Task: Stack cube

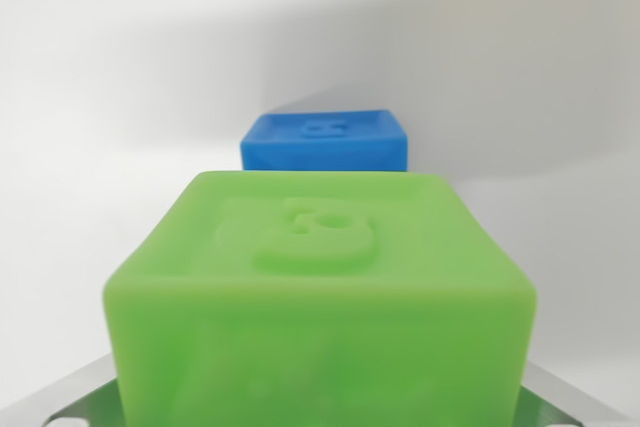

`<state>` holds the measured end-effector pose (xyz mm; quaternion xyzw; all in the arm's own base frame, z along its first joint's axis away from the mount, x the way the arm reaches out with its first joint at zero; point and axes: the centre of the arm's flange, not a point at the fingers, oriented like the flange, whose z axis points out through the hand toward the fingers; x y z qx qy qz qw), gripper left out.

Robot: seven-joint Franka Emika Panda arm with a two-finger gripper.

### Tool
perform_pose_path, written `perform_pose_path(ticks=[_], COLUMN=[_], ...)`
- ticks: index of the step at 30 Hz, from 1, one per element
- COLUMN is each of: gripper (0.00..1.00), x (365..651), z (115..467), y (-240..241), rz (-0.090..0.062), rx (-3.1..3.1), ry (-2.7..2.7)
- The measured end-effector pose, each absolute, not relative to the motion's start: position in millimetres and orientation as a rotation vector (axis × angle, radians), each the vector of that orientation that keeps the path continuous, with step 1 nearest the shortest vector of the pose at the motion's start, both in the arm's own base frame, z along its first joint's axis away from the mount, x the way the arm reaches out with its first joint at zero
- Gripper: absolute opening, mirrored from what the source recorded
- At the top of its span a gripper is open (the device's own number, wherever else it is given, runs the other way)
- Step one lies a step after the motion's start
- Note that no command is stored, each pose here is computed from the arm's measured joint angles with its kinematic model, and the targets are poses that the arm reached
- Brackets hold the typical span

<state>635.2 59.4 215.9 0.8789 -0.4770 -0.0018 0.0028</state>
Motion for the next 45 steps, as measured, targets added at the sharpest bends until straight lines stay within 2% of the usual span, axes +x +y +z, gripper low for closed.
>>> perform_pose_path(ticks=[16, 27, 28, 45], gripper=[0.00, 0.00, 1.00, 1.00], x=[635, 635, 635, 635], z=[180, 170, 170, 169], y=[59, 59, 59, 59], rz=[-0.004, -0.003, -0.002, -0.003], rx=[2.757, 2.758, 2.758, 2.757], ry=[-1.497, -1.497, -1.497, -1.497])
